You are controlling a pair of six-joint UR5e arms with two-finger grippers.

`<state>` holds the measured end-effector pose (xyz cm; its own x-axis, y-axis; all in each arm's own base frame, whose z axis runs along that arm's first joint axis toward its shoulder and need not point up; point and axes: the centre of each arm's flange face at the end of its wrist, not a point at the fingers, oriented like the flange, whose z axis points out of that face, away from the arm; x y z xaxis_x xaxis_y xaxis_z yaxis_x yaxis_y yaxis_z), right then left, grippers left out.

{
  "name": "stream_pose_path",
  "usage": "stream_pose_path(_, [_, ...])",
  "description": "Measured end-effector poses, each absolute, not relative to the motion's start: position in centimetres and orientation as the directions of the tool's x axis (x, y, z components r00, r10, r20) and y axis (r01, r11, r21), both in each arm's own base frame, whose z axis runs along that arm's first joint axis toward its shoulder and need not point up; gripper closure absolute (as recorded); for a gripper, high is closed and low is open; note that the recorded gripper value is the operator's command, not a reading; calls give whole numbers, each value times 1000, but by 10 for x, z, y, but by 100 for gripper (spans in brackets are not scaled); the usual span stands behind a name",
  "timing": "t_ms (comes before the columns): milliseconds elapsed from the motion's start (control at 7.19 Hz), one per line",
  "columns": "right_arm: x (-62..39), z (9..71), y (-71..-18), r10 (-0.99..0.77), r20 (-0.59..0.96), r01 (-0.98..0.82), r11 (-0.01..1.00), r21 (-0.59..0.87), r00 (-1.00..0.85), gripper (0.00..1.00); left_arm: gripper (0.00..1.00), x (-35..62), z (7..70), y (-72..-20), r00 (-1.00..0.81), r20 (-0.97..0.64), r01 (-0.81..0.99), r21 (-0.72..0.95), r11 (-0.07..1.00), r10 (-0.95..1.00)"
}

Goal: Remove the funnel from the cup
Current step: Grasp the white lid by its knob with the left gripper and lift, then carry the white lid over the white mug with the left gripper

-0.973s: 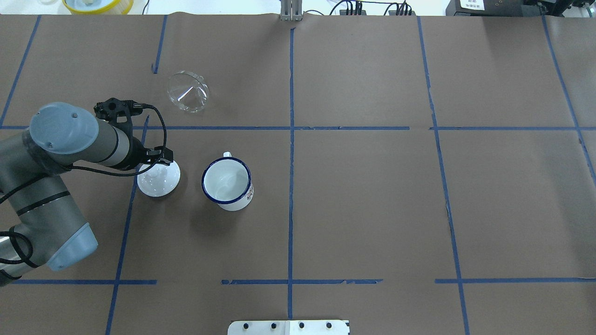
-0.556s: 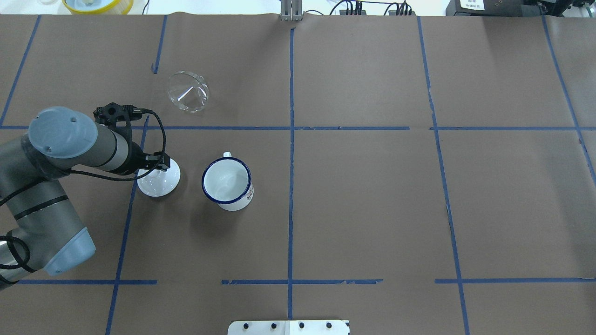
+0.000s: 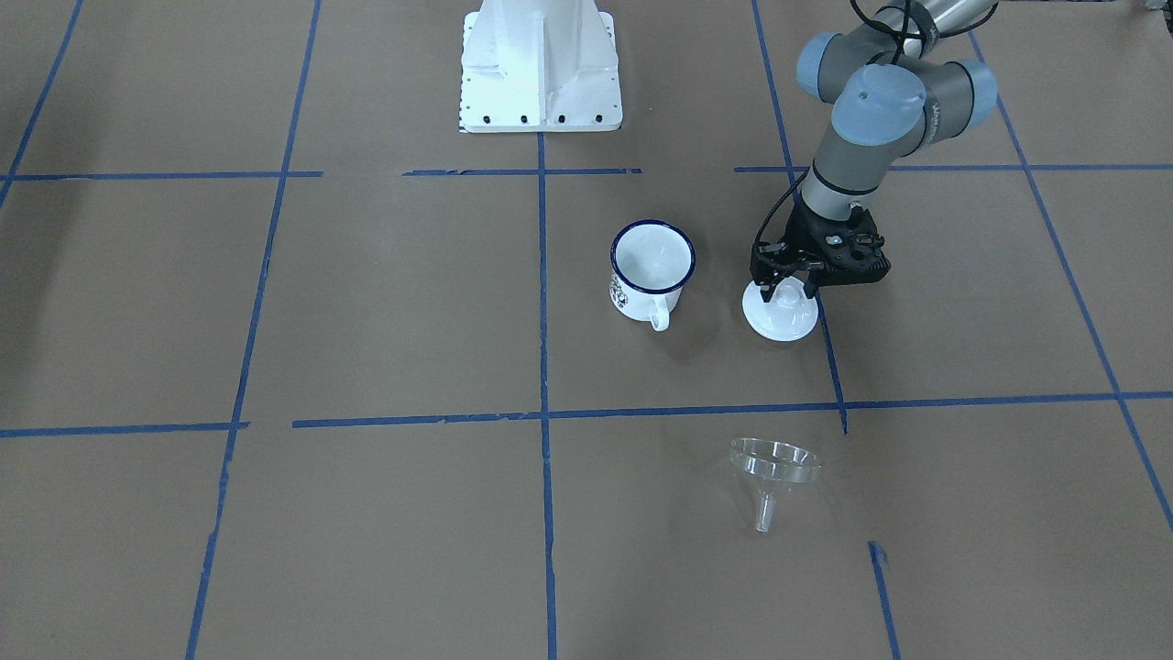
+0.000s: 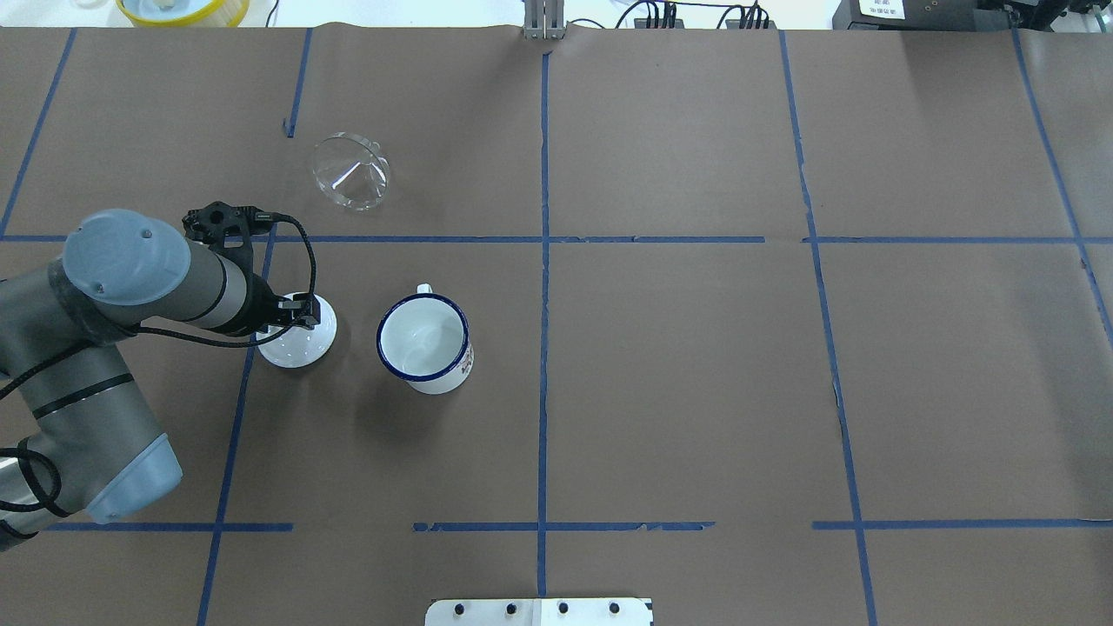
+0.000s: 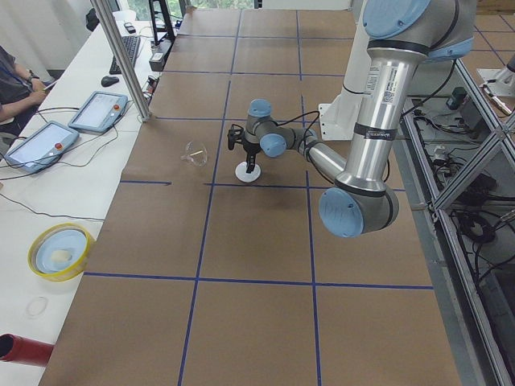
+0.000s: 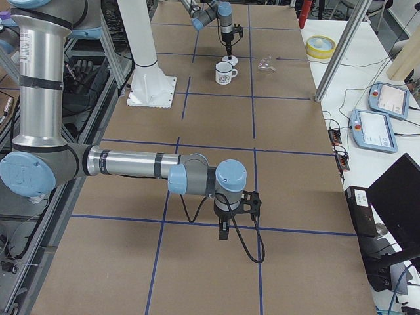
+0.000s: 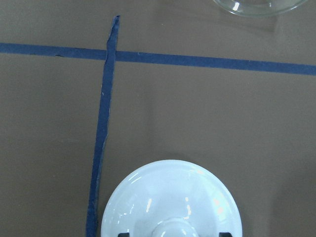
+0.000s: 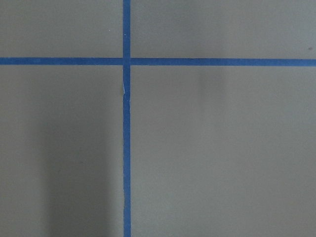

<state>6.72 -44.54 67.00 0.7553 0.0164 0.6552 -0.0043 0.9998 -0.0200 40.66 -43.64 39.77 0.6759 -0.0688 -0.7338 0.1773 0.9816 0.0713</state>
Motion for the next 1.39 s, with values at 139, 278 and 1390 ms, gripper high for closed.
stream_pose_path(139, [67,670,-445,16,655,-4,1000,-20,755,0,91,408,397,-436,675,-734,179,67,982,-73])
stream_pose_path(278, [67,670,-445,16,655,-4,1000,-20,755,0,100,408,397,-435,674,-734,182,64,981,-77])
stream_pose_path(1390, [67,670,-445,16,655,-4,1000,-20,755,0,100,317,232,-402,688,-714,211,26,977,-130])
